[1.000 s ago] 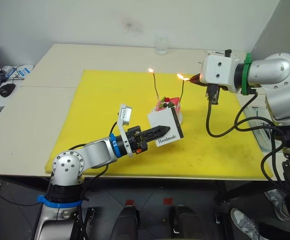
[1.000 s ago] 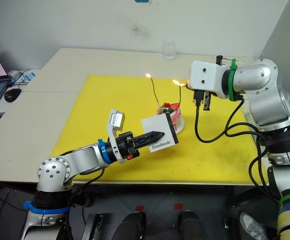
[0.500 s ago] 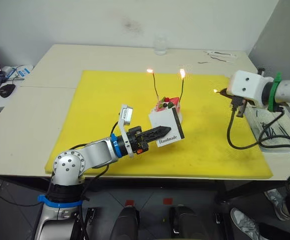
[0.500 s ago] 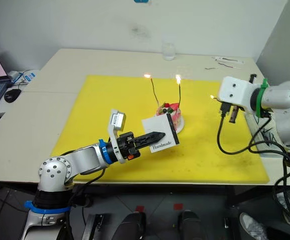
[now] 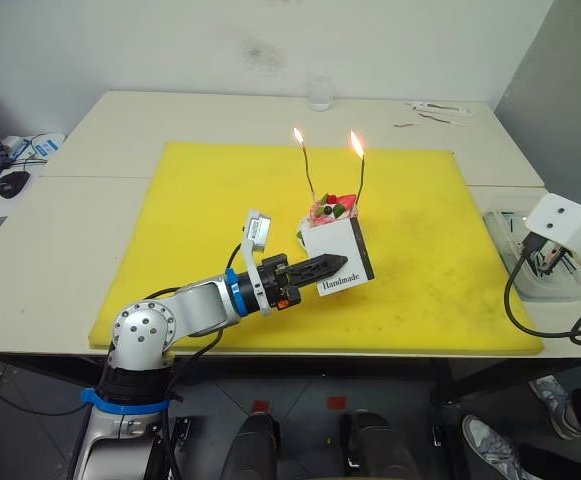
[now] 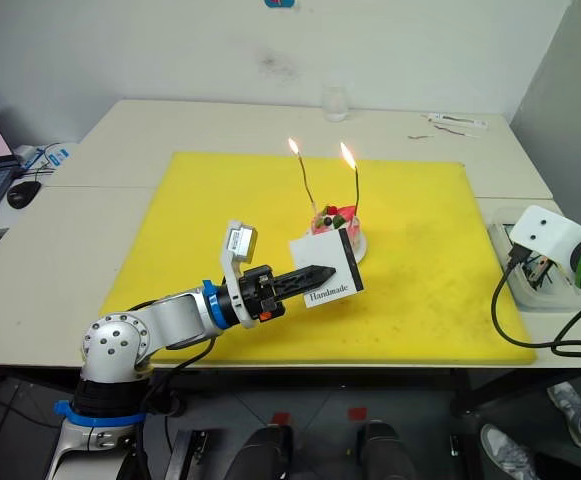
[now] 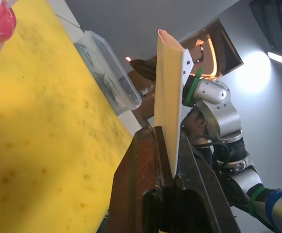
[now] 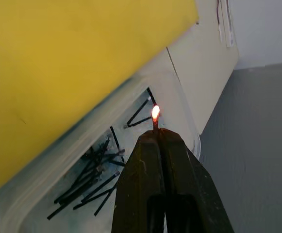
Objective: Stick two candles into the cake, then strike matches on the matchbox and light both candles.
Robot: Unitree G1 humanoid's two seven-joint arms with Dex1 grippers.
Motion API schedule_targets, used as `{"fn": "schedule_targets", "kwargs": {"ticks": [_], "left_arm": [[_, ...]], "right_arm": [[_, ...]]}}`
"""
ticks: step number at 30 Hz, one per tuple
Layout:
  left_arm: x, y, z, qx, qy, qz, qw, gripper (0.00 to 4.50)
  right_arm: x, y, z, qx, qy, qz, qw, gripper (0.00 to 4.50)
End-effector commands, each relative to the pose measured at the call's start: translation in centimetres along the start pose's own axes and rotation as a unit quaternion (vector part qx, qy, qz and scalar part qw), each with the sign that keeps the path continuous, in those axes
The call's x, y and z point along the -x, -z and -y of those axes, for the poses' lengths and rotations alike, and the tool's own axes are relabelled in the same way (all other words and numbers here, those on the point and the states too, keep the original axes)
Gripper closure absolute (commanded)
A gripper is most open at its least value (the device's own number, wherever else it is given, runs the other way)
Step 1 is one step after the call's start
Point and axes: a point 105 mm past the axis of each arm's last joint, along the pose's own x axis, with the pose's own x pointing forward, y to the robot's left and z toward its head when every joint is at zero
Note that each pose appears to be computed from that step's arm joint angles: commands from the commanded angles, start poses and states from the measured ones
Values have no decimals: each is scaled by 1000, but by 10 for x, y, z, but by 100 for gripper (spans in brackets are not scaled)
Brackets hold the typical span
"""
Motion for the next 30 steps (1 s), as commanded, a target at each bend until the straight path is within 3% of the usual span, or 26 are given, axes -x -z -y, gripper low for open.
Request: {"fn": "schedule_targets", "kwargs": {"ticks": [1, 10, 13, 24, 27, 30], "left_arm": [[-1, -1, 5, -8, 14, -1, 1000, 450], [1, -1, 4, -8, 6, 4, 1000, 450], [1, -1, 4, -7, 7, 4, 1000, 450], [1, -1, 5, -5, 9, 4, 1000, 450], [1, 0, 5, -5, 8, 3, 1000, 450], [1, 3, -1, -9, -11, -12, 1000, 450]], "right_arm": [[5, 6, 10, -2, 30, -7, 1000, 446], [5, 37, 12, 7, 36, -58, 998, 446], [6, 41, 9, -4, 25, -65, 998, 384], [12, 49, 18, -9, 37, -78, 996, 3], [13, 38, 24, -7, 46, -58, 997, 3], [9, -5, 21, -17, 27, 27, 999, 3]]}}
